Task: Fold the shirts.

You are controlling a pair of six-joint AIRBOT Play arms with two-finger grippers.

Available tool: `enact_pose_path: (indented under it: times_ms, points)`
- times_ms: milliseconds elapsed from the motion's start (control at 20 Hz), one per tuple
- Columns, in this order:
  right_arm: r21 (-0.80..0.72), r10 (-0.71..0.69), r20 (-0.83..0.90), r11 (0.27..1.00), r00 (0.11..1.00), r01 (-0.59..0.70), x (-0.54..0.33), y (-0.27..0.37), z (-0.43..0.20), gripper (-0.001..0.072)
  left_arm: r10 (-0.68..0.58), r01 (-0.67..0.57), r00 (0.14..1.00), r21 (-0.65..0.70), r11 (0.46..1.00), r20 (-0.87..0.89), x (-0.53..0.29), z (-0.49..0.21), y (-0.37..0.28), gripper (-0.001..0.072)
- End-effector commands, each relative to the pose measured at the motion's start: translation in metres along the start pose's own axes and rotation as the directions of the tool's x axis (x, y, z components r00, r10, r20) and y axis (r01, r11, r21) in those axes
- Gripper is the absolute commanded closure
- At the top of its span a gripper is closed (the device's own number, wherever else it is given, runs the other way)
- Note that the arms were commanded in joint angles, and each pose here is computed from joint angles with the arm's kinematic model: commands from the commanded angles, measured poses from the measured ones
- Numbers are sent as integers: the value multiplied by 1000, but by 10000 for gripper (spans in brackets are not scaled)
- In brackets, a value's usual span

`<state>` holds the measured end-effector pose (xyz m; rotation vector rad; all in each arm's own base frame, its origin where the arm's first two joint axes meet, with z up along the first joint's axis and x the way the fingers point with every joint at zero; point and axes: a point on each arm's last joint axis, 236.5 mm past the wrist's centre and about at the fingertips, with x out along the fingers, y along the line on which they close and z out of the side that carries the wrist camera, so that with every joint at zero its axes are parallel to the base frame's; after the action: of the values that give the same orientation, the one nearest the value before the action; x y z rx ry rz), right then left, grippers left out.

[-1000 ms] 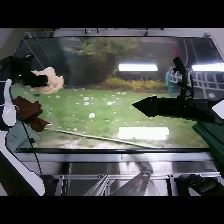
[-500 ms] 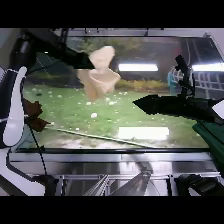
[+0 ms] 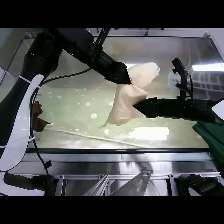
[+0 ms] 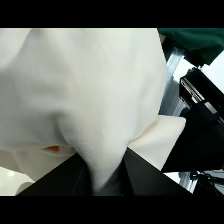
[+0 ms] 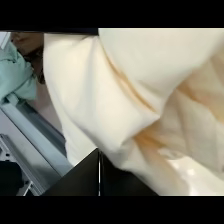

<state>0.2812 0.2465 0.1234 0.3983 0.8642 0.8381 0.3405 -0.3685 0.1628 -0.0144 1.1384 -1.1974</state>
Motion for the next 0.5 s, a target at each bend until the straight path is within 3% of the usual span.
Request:
enact_pose_path:
  times_ms: [0, 50, 100, 150, 450]
  points:
    - [-5, -75, -50, 997, 996, 75, -1, -18, -12, 476, -36, 36, 994, -7, 999, -101, 12, -24, -15, 469]
    - [23, -97, -70, 995, 993, 99, -3, -24, -16, 258, -34, 31, 990, -28, 999, -134, 17, -34, -9, 128]
    - [63, -117, -98, 990, 988, 124, -6, -31, -22, 238, -11, 3, 985, -48, 999, -170, 21, -45, 3, -13]
    - [88, -143, -122, 984, 982, 154, -12, -42, -27, 270, 17, -34, 975, -74, 997, -220, 21, -60, 19, -13]
    - [227, -333, -204, 898, 920, 376, -65, -136, -40, 268, 2, -113, 950, -336, 935, -314, -1, -134, 91, -13]
